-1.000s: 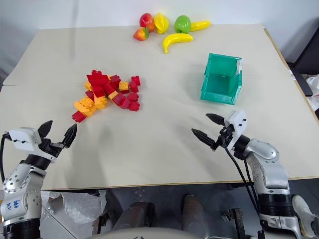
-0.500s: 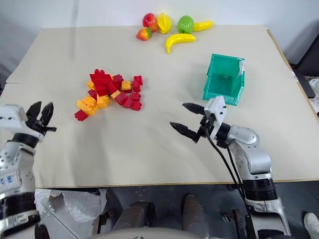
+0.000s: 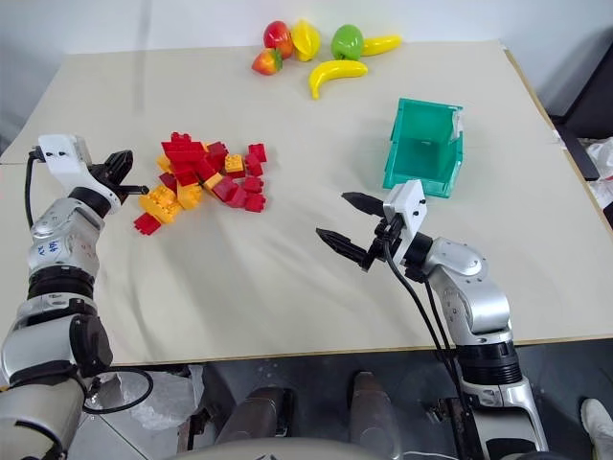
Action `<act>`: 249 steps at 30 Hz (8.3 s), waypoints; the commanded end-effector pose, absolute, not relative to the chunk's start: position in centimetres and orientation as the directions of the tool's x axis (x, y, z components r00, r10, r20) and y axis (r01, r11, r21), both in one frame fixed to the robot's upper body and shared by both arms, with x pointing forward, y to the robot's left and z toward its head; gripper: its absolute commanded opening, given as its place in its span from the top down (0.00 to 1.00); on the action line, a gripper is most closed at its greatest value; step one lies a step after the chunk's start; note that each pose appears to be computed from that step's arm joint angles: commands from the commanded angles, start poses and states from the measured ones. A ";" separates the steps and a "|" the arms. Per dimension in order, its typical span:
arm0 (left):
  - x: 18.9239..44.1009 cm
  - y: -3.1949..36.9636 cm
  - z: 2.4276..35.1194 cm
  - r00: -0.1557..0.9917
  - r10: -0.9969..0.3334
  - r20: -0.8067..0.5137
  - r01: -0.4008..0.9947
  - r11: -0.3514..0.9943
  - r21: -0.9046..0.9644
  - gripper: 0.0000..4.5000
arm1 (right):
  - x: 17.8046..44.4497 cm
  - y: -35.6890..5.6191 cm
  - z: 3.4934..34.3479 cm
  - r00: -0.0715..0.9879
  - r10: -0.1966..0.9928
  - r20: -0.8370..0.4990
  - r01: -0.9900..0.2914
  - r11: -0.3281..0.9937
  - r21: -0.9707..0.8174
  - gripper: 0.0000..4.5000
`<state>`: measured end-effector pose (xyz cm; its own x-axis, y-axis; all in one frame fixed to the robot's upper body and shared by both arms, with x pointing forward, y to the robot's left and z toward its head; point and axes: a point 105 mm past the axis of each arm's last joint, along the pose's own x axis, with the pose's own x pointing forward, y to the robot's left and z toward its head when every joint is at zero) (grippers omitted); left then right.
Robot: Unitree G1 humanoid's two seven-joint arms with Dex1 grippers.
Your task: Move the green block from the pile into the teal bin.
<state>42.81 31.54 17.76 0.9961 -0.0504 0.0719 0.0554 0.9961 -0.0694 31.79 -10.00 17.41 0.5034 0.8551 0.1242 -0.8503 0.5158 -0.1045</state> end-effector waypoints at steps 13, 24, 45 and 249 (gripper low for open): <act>43.7 21.2 15.5 0.824 -0.564 -0.056 0.562 0.825 -0.057 1.00 | 30.9 -9.7 19.3 0.505 0.846 0.170 -0.837 0.528 -0.145 0.00; 40.4 19.8 18.0 0.695 -0.717 0.061 0.718 0.696 -0.002 1.00 | 31.3 -9.6 19.8 0.502 0.848 0.171 -0.837 0.526 -0.152 0.00; 45.8 27.1 17.4 0.995 -0.086 -0.045 0.081 0.991 -0.110 1.00 | 32.4 -9.5 20.0 0.508 0.844 0.171 -0.834 0.532 -0.149 0.00; 36.3 -0.5 19.1 0.216 -0.866 -0.451 0.976 0.174 0.133 0.00 | 28.7 -19.9 19.2 0.686 0.671 -0.281 -0.721 0.576 -0.385 0.00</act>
